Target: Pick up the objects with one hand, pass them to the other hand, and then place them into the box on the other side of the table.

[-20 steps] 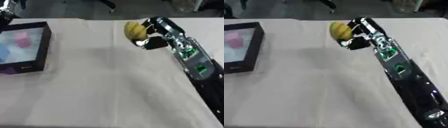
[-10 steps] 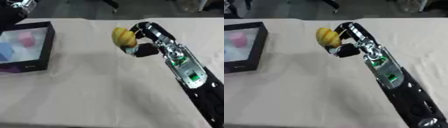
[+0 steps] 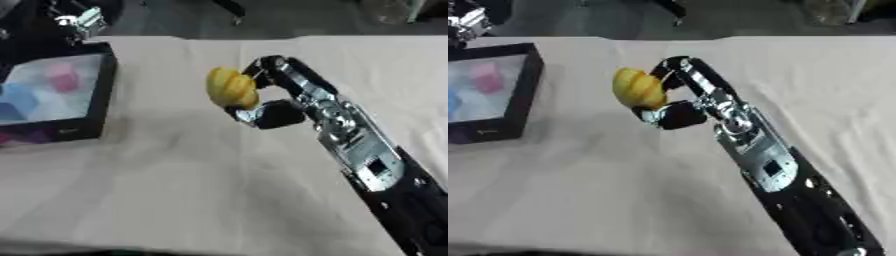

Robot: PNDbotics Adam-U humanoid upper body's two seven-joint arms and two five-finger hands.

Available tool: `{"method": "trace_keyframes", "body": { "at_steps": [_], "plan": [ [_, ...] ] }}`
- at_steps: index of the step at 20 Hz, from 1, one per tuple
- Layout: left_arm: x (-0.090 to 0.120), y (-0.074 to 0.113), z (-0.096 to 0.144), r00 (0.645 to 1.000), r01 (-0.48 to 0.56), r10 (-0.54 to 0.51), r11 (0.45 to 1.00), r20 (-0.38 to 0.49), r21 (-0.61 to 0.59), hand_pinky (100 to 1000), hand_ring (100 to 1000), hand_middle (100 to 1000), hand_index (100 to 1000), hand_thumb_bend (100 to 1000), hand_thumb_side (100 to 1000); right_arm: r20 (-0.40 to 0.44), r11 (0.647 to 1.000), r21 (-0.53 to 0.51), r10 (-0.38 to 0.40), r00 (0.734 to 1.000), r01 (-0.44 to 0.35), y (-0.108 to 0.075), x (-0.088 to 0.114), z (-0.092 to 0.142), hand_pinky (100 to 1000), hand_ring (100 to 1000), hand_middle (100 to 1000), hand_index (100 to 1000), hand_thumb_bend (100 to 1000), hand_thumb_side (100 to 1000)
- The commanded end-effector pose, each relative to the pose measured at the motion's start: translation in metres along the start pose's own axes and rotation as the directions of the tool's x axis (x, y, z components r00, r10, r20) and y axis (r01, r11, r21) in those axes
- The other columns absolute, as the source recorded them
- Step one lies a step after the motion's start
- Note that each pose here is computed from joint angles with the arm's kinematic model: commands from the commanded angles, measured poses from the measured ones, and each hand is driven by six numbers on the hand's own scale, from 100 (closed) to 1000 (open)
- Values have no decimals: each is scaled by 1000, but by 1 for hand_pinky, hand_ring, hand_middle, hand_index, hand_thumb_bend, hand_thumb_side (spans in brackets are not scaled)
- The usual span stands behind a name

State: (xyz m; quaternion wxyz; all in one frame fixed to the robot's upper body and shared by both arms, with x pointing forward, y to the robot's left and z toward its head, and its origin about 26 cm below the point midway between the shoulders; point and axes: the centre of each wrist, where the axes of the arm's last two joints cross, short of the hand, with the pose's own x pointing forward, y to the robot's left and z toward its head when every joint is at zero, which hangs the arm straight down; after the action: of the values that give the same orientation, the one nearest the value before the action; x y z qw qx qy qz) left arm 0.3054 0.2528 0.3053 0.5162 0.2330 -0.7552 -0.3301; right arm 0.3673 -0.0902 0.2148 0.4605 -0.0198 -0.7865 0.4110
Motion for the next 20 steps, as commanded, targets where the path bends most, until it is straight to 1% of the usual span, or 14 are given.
{"method": "trace_keyframes", "body": {
  "at_steps": [1,6,10,16,17,19,20],
  "plan": [
    [14,8,3,998,64,-63,997,25,-42,748,715,679,813,485,589,55,1000,9,-9,998,9,4,13,-2,781,617,590,566,422,100],
    [20,2,1,992,122,-120,985,30,-125,763,728,700,820,504,597,81,999,29,-31,996,29,15,17,-6,786,624,595,569,422,100],
    [21,-5,1,989,148,-148,965,15,-215,770,737,712,826,520,608,90,998,48,-34,995,30,22,18,-8,787,627,597,569,422,100],
    [25,1,0,983,180,-181,948,20,-262,770,737,712,826,520,608,91,998,48,-33,995,29,23,17,-8,787,627,597,569,422,100],
    [26,0,0,983,183,-182,942,29,-282,798,761,745,849,597,620,107,998,54,-39,993,33,26,22,-10,790,630,604,567,419,100],
    [26,-7,-1,982,190,-184,920,51,-344,805,768,752,855,618,611,124,997,61,-50,991,43,31,26,-12,790,630,604,567,419,100],
    [25,-12,-1,980,198,-191,906,57,-375,816,780,761,859,639,590,128,997,63,-54,990,46,33,27,-13,790,629,603,567,419,100]
  ]
}}
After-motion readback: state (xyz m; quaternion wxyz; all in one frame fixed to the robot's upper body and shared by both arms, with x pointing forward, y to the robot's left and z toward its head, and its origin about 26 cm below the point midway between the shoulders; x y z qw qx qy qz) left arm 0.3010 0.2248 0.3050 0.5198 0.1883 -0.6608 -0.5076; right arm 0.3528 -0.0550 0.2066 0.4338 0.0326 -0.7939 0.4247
